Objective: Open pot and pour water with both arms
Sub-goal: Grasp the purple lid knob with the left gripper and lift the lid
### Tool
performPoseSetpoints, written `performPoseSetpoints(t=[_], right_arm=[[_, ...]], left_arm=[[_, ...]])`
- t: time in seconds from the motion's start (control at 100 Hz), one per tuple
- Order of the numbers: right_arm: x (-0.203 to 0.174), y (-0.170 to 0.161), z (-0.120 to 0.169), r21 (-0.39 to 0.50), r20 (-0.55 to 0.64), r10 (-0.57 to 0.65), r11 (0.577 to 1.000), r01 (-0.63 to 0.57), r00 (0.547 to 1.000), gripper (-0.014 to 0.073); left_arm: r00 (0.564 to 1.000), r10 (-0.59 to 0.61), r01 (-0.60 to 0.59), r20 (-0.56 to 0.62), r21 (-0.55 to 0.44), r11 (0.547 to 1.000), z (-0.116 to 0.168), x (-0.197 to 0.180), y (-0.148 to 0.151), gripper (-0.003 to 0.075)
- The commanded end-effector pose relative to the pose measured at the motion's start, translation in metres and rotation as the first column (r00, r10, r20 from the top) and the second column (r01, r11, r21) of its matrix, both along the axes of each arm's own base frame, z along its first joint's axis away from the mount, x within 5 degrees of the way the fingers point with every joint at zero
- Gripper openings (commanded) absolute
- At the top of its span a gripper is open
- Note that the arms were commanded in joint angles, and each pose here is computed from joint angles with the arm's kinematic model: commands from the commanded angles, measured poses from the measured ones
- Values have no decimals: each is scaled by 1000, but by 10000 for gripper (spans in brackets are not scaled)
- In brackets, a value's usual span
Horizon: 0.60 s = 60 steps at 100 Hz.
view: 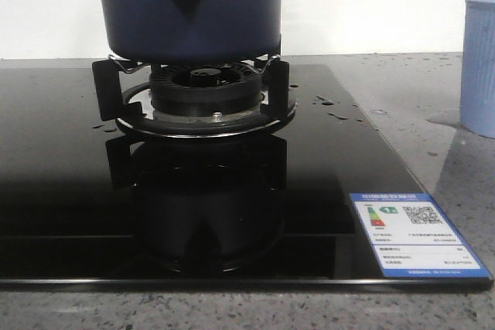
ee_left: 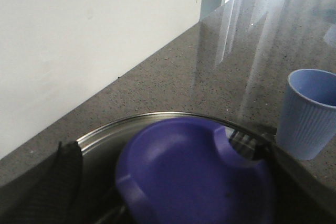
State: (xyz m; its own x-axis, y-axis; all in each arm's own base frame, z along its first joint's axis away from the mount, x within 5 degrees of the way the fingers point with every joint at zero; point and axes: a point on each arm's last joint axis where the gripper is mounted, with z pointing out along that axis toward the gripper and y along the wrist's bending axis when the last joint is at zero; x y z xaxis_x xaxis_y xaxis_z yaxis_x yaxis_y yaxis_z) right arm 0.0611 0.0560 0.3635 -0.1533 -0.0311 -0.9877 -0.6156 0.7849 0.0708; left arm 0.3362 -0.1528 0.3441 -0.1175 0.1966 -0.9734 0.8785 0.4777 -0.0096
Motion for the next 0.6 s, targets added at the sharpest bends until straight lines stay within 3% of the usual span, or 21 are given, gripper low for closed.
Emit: performPoseSetpoints(t=[0.0,0.25,0.59], right_arm=[[4,-2,12,40,47,-39,999,37,998,653],[4,-3,13,41,51,-46,998,44,998,653],[6,-5,14,51,66,-72,996,68,995,653]], left_arm=[[999,-18,21,27,-85,996,20,-4,-4,591],[1000,-22,22,2,-113,993,16,-1,-6,568],[1000,-17,17,-3,-134,991,18,0,-7,319]])
